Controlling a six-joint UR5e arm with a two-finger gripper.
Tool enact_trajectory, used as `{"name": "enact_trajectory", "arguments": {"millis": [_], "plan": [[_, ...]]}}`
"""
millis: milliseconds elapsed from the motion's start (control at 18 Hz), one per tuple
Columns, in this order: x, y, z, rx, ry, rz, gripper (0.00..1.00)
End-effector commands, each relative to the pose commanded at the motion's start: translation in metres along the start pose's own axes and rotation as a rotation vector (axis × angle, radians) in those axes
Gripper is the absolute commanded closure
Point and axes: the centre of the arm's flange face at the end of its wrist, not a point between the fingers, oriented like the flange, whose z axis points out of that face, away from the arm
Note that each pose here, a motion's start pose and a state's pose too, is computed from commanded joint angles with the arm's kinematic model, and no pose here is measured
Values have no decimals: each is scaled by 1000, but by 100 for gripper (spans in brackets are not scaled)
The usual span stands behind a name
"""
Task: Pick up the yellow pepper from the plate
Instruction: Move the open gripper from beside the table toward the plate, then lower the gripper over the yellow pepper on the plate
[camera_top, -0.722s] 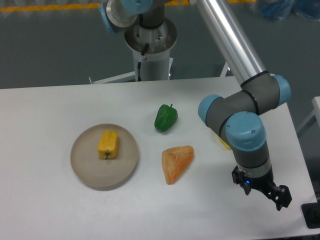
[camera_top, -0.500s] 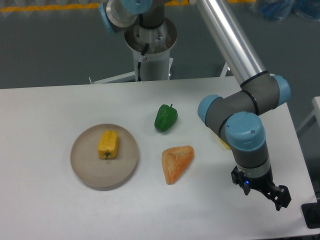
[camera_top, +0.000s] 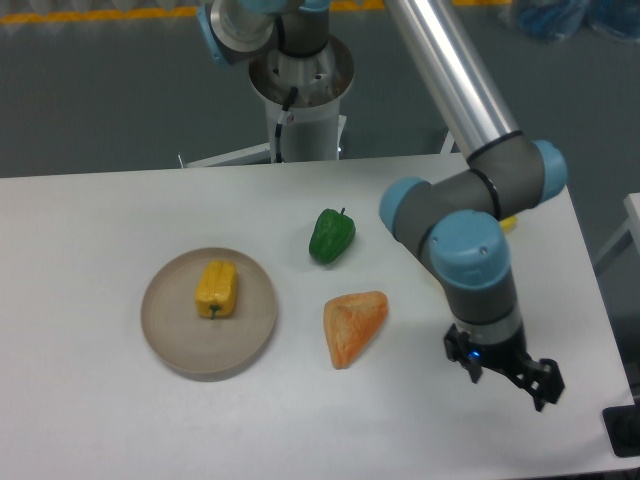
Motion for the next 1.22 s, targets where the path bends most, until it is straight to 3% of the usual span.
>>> {"name": "enact_trajectory", "arguments": {"millis": [167,500,722,1222], "plan": [[48,5,-30,29,54,-183,0],[152,20,-75,114,246,-346,0],[220,10,-109,131,311,-432,0],[306,-16,-75,55,394,-350,0]]}}
